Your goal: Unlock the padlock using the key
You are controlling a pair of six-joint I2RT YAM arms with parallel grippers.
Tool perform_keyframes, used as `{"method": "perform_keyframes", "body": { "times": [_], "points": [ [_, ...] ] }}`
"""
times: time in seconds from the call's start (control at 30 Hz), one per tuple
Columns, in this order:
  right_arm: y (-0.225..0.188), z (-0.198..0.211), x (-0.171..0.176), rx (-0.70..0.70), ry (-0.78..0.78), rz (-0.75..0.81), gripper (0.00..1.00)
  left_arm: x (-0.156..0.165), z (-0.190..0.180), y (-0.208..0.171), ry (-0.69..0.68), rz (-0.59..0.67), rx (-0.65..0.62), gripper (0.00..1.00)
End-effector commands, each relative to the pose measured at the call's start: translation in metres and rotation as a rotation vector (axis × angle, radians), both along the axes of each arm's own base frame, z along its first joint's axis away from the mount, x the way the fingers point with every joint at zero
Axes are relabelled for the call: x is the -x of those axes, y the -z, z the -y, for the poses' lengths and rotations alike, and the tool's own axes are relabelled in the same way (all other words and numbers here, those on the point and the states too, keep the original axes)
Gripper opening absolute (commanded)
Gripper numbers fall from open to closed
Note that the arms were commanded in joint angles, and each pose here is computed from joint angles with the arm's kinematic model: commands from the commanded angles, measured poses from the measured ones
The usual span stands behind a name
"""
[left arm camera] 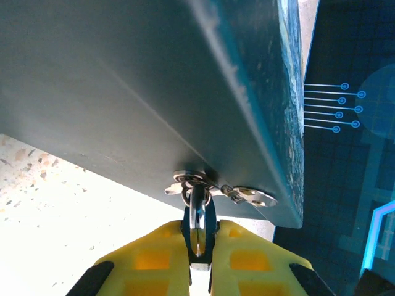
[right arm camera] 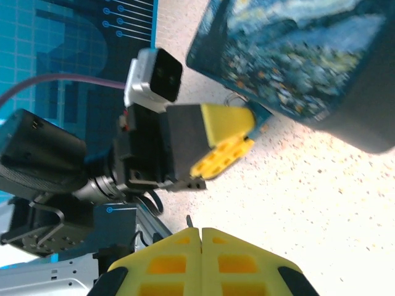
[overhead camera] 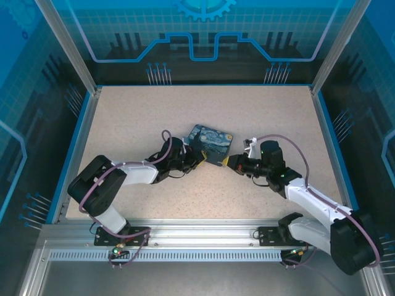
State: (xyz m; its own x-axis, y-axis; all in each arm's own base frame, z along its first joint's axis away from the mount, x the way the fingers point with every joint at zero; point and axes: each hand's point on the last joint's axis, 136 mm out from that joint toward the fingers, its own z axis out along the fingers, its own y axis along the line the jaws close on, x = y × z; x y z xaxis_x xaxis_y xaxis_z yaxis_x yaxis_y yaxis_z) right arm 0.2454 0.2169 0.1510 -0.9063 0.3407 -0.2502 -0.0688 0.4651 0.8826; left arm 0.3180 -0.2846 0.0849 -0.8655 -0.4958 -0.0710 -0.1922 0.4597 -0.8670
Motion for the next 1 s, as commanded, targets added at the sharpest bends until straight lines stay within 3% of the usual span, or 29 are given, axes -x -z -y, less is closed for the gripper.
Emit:
{"method": "perform_keyframes", "body": {
  "times": [0.0,0.47,0.73,0.97],
  "points": [
    [0.012,-0.001,0.002,0.009,0.029,-0.015,0.0,-0.006,0.007,-0.022,0.034,0.024,0.074,0.0],
    [0.022,-0.005,-0.001,0.03,0.021,0.0,0.0,-0.014,0.019,-0.056,0.038,0.042,0.201,0.0],
    [0.004,-0.002,-0.021,-0.022,0.076,0.038,0.0,-0.017,0.025,-0.088,0.076,0.087,0.252,0.0],
    [-0.013,-0.005,-0.037,-0.132,0.142,-0.037,0.0,-0.022,0.015,-0.104,0.049,0.14,0.299,0.0]
  ]
}}
